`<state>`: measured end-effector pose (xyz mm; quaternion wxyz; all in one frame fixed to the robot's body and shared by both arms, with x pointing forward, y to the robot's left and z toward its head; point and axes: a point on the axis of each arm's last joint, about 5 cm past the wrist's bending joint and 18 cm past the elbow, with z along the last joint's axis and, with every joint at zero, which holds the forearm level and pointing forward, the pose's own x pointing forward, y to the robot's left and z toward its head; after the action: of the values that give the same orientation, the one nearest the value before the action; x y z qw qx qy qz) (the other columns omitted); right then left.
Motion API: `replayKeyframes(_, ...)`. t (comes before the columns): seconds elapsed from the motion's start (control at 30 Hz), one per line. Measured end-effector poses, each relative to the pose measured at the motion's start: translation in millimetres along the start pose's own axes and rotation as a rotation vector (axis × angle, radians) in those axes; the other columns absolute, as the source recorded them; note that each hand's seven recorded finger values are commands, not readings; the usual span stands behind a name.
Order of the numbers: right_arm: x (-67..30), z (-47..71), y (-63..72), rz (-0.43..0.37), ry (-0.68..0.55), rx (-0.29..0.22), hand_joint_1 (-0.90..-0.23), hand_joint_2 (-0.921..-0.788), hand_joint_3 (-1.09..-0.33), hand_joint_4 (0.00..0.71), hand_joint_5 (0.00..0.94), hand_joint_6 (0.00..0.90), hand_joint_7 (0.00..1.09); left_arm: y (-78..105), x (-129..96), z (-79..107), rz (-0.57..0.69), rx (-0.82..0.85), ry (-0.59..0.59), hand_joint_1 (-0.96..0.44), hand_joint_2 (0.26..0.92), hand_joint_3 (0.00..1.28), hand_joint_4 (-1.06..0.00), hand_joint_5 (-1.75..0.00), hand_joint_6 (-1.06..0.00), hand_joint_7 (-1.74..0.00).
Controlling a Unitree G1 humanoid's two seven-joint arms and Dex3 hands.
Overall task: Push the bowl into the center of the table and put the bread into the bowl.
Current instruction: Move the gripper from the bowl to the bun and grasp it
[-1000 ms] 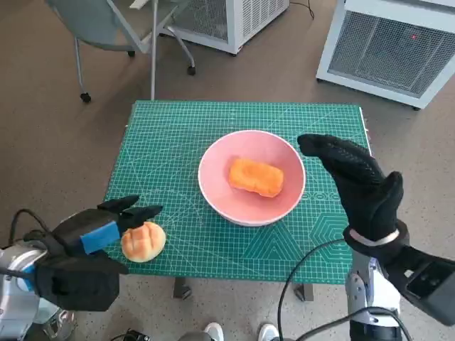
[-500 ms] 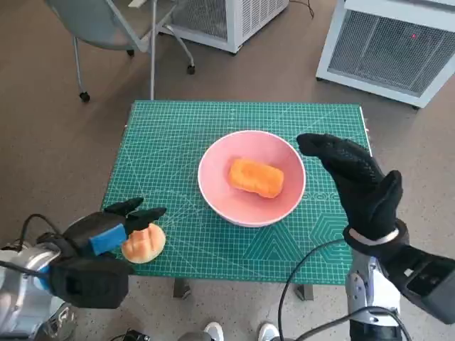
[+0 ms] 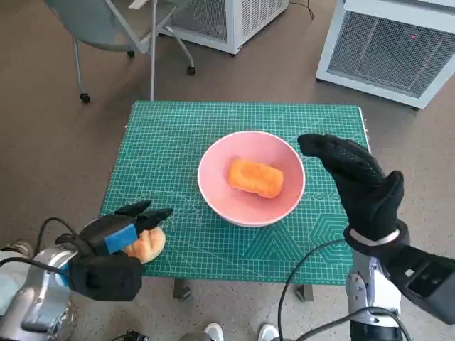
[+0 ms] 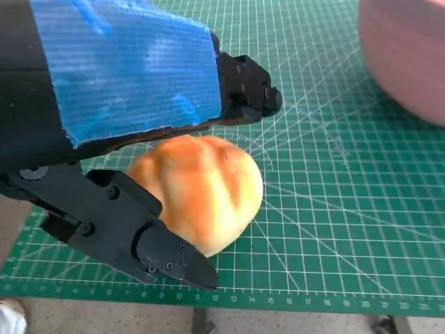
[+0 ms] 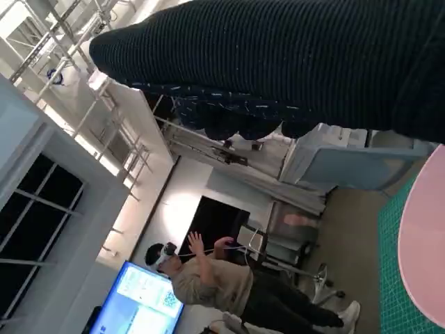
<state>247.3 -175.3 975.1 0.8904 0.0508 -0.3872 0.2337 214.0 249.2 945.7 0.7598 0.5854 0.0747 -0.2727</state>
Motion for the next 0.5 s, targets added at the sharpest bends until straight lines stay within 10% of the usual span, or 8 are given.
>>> replayKeyframes(0.2,-0.1,0.3,-0.7,-0.002,-0.001,0.001,-0.636,-0.921,-0.733,0.000,0.000,-0.001,0.33,-2.9,7.2,1.6,0.016,0.059,0.016,0.08,0.856,0.05,-0.60,-0.11,-0.56,-0.11)
replayKeyframes(0.23,-0.2,0.3,-0.8,-0.002,-0.001,0.001,-0.636,-0.921,-0.733,0.000,0.000,-0.001,0.33,-2.5,8.4,1.9,0.025,0.070,0.018,0.14,0.869,0.08,-0.59,-0.36,-0.60,-0.14)
replayKeyframes(0.33,-0.1,0.3,-0.8,-0.002,0.000,0.002,-0.635,-0.921,-0.733,0.000,0.000,-0.001,0.33,-1.6,11.6,1.4,0.054,0.097,0.019,0.11,0.904,0.14,-0.60,-0.98,-0.55,-0.78)
replayKeyframes(0.5,0.0,0.4,-1.0,-0.002,-0.001,0.004,-0.635,-0.921,-0.733,0.000,0.000,-0.001,0.33,-3.1,13.4,-1.8,0.084,0.113,0.014,0.02,0.866,0.15,-0.73,-1.07,-0.62,-1.14)
